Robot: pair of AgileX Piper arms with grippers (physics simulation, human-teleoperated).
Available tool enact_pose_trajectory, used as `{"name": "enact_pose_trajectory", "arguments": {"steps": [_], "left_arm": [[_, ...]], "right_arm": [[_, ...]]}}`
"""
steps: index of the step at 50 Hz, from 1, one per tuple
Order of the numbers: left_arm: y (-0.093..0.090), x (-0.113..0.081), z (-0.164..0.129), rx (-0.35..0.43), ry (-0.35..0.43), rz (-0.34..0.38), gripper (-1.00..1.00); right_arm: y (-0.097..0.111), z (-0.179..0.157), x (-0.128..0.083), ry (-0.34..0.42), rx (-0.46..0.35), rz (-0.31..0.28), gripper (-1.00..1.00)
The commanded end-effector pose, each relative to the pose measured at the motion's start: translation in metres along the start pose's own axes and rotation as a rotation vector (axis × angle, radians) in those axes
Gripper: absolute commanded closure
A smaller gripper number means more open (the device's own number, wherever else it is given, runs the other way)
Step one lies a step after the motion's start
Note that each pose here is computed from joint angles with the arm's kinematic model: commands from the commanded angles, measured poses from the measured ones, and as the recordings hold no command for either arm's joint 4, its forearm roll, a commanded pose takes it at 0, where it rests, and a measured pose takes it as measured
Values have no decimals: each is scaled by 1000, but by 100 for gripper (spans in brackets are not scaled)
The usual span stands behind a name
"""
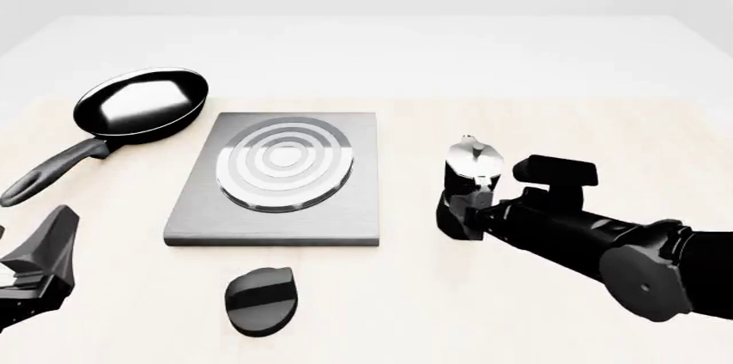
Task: Turn on the stove and put the moka pot on it.
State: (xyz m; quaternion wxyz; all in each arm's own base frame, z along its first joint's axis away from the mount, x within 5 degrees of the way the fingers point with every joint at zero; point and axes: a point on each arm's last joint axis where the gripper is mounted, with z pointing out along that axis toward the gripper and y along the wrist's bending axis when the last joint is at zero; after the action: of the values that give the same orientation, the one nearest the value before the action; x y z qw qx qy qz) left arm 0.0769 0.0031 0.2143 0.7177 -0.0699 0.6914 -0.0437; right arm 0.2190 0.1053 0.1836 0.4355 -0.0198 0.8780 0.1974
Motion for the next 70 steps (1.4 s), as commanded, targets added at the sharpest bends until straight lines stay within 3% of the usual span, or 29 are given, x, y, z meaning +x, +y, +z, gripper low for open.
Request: {"name": "enact_pose_trajectory", "arguments": {"steps": [1, 2, 10, 17, 22, 31, 35, 48, 54, 70], "left_arm": [[0, 0, 0, 1, 0, 0, -100], [0, 0, 0, 0, 0, -1, -100], [0, 0, 0, 0, -2, -1, -100], [0, 0, 0, 2, -1, 0, -100], [-1, 0, 0, 7, 2, 6, -100], [-1, 0, -1, 12, -2, 13, -100], [-1, 0, -3, 13, -8, 16, -100], [-1, 0, -3, 16, -9, 19, -100], [-1, 0, -4, 14, -10, 17, -100], [-1, -1, -6, 14, -15, 17, -100]], "right_arm": [[-1, 5, 5, 9, -2, 5, -100], [-1, 5, 5, 8, 0, 2, 100], [-1, 0, 10, 10, -8, -2, 100], [-3, -24, -2, -3, 13, -7, 100], [-1, -48, -18, -18, 28, -42, 100], [9, -83, -50, -35, 41, -149, 100], [11, -99, -66, -75, 52, -288, 100], [47, -116, -92, -86, -51, -405, 100], [59, -109, -96, -77, -84, -485, 100], [94, -91, -109, -85, -175, -600, 100]]}}
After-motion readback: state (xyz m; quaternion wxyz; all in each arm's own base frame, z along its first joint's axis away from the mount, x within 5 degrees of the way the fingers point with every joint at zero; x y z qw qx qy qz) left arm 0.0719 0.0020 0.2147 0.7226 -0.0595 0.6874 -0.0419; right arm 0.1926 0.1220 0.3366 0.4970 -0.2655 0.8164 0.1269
